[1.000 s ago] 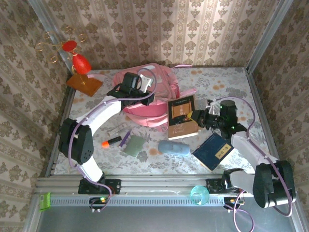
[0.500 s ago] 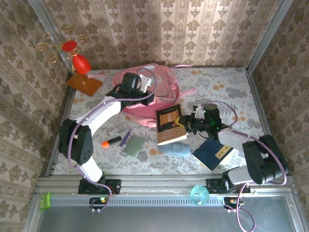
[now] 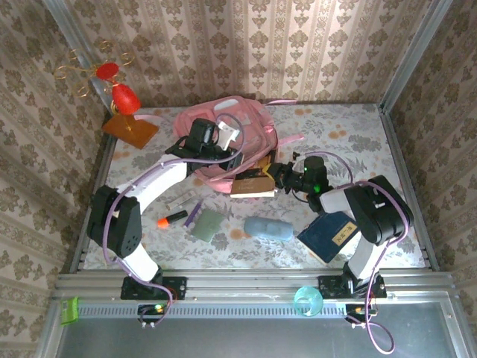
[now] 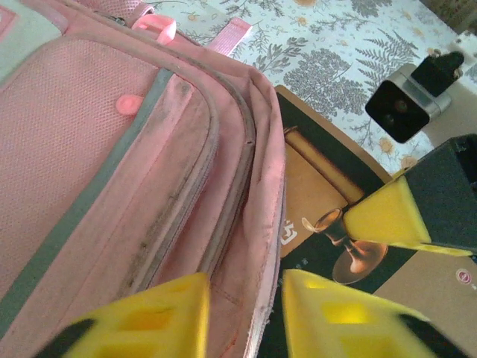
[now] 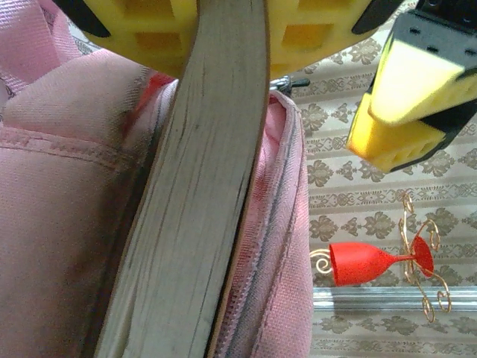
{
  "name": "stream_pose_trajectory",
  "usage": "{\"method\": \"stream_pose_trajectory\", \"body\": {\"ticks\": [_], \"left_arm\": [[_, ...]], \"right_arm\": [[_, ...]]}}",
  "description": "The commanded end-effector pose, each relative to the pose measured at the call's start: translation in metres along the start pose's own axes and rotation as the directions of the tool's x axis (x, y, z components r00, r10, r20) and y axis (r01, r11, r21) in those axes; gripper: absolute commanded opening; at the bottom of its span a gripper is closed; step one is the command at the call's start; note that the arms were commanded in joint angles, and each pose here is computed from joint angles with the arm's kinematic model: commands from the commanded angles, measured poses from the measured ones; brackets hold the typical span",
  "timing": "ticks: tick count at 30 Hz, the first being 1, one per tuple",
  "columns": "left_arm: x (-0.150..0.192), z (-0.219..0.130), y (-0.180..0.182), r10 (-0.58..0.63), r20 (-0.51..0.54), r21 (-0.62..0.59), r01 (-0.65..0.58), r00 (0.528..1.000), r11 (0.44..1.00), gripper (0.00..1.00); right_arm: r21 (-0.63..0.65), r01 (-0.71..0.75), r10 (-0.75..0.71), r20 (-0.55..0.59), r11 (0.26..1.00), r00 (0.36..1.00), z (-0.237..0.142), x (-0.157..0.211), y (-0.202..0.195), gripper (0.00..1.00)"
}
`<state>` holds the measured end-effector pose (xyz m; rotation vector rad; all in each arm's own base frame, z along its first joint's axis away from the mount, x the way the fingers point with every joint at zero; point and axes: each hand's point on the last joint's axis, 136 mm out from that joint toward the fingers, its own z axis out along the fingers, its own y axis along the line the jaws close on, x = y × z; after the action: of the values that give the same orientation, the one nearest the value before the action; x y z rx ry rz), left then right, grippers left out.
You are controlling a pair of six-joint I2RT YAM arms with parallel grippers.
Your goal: Pack the student bag
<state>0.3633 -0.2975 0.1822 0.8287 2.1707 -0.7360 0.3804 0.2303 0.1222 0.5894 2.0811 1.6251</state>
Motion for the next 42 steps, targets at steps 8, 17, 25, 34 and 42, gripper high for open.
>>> {"method": "stream_pose_trajectory", "body": {"ticks": [8, 17, 25, 34, 42], "left_arm": [[0.014, 0.019, -0.017, 0.142, -0.105, 0.086, -0.133, 0.984, 0.987, 0.51], [0.025, 0.042, -0.002, 0.129, -0.187, 0.037, -0.124, 0.974, 0.992, 0.37], [-0.055, -0.02, -0.038, 0.161, 0.077, 0.063, -0.166, 0.984, 0.984, 0.0], [-0.111, -0.056, -0.05, 0.152, 0.232, 0.079, -0.175, 0.961, 0.981, 0.0], [-0.128, -0.055, -0.034, 0.167, 0.256, 0.034, -0.181, 0.952, 0.983, 0.0]], "right_arm": [[-0.134, 0.241, -0.235, 0.056, 0.961, 0.97, -0.011, -0.005, 0.079, 0.0], [-0.131, 0.238, -0.235, 0.042, 0.962, 0.971, -0.009, -0.003, 0.077, 0.0], [0.001, 0.231, -0.231, 0.013, 0.973, 0.973, -0.006, -0.004, 0.049, 0.0], [-0.027, 0.247, -0.246, 0.041, 0.969, 0.968, 0.016, -0.007, 0.067, 0.0], [0.026, 0.22, -0.222, 0.105, 0.975, 0.969, 0.061, -0.035, 0.054, 0.0]]}}
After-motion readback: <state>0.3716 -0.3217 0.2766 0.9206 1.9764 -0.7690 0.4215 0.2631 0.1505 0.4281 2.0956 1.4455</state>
